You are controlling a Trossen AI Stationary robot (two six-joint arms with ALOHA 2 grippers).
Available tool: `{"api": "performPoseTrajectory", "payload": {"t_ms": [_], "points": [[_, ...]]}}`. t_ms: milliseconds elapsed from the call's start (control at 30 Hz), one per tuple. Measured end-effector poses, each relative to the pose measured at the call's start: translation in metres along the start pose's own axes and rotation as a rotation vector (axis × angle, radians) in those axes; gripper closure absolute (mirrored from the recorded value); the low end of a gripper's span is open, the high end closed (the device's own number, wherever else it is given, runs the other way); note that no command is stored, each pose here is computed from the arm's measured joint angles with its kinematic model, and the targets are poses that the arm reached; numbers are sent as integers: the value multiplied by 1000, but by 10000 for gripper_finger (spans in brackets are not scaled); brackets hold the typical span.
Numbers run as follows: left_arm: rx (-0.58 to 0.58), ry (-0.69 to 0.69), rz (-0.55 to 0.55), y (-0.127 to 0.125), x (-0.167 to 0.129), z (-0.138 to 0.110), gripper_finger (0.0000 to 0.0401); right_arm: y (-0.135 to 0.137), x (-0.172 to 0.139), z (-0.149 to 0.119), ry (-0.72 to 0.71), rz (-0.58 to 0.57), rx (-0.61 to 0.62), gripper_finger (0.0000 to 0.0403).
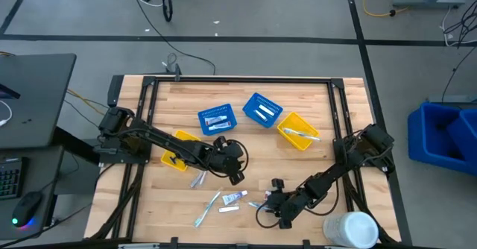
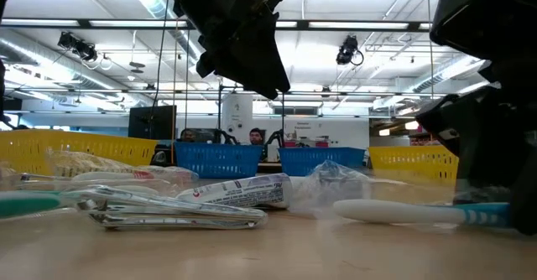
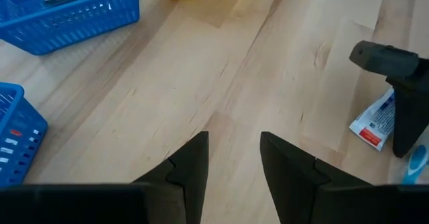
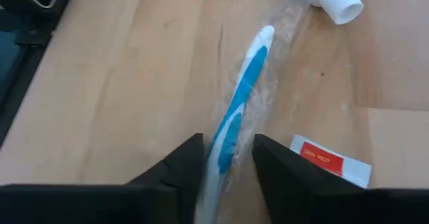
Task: Pick & Place Travel size toiletries
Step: Put the blue toothbrush into the right yellow bin
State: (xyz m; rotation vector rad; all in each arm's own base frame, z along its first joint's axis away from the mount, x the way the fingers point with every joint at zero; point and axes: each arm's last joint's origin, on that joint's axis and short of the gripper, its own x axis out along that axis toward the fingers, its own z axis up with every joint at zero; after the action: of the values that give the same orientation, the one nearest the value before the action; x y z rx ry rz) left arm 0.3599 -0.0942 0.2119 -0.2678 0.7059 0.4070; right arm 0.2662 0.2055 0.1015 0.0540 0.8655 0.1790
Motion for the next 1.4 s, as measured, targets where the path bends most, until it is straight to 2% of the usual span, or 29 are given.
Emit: {"api": "performPoseTrajectory", "payload": {"t_ms": [200,300,467,533,667,800,900,1000,1167,1400], "points": [[-1,-1,-1,0,0,0,257,-7,2,7,8,-23,13,347],[-1,-2,-1,0,0,0,257,-13,0,11,44,5,-18,367],[-3,-11,7,0,0,1,257,-28,-20,24,56,-23,-10,363],[-5,-14,6,0,0,1,257,-34,-38,37,17,-25,-3,359],[-6,-16,4,0,0,1,257,-56,-79,50,28,-81,15,361],[-10,-30,12,0,0,2,257,-85,-128,49,77,-266,51,363],[-11,-37,18,0,0,2,257,-112,-162,37,136,-475,199,362],[-13,-42,18,0,0,3,257,-135,-186,22,278,-586,270,361],[16,-53,32,1,0,4,257,-167,-194,7,461,-616,371,359],[8,-91,47,0,0,6,257,-196,-175,12,495,-578,394,359]]}}
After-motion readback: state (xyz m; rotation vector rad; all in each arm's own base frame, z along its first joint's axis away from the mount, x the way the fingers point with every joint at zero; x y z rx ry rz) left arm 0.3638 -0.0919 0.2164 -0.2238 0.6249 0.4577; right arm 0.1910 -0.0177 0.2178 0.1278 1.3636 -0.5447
